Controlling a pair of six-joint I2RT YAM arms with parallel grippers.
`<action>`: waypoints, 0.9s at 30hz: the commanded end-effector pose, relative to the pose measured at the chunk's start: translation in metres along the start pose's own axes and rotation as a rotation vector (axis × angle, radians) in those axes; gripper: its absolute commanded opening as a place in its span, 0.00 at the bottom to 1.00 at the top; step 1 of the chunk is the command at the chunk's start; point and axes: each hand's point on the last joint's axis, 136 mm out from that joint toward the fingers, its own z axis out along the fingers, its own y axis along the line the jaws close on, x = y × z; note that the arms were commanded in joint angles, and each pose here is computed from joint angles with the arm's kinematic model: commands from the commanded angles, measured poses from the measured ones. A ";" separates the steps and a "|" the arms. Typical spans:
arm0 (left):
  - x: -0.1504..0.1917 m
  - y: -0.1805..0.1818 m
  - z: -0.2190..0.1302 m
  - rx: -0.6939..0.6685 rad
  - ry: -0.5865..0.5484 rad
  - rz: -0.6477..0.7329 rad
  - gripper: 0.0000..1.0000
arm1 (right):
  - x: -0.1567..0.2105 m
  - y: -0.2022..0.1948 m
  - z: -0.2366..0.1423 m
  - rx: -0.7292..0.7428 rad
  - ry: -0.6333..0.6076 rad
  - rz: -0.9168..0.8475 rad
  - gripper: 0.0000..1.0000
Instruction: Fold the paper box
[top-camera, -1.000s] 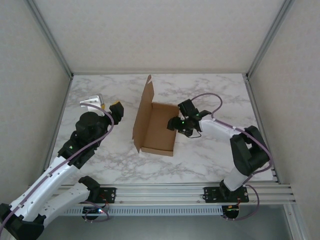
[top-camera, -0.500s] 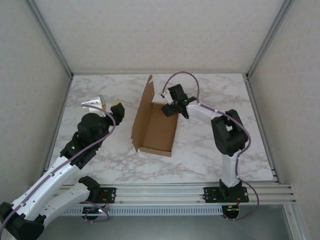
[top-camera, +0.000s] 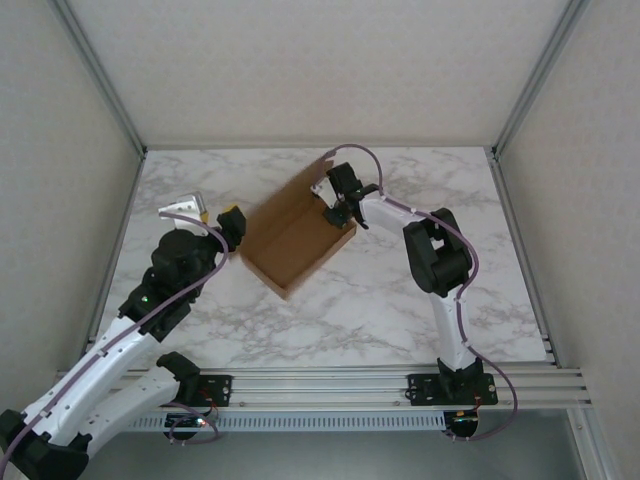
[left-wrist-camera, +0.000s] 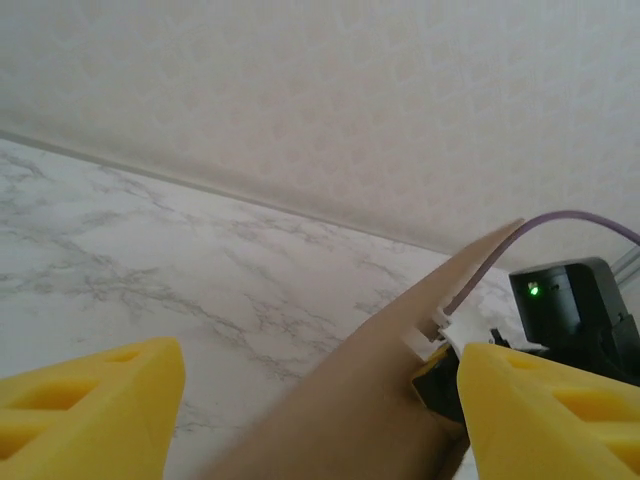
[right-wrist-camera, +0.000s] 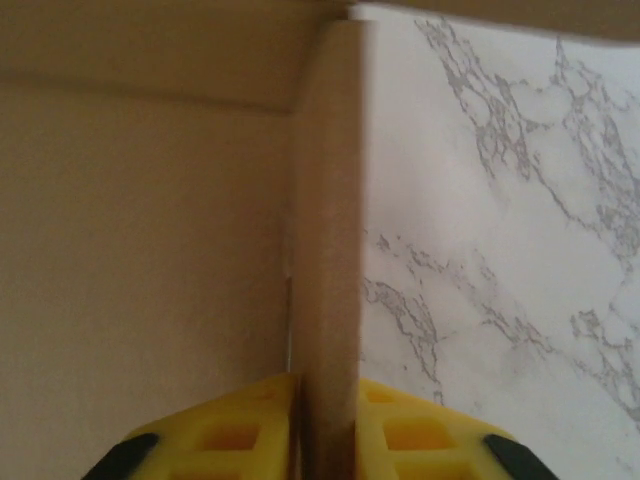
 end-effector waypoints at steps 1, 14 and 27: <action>-0.013 0.006 -0.007 -0.018 -0.054 -0.012 0.72 | 0.027 0.000 -0.011 0.016 0.073 0.036 0.16; -0.016 0.008 -0.011 -0.015 -0.072 -0.034 0.72 | 0.103 -0.012 -0.045 0.264 0.241 0.143 0.18; -0.018 0.009 -0.012 -0.021 -0.077 -0.037 0.72 | 0.117 0.013 -0.047 0.130 0.301 0.081 0.37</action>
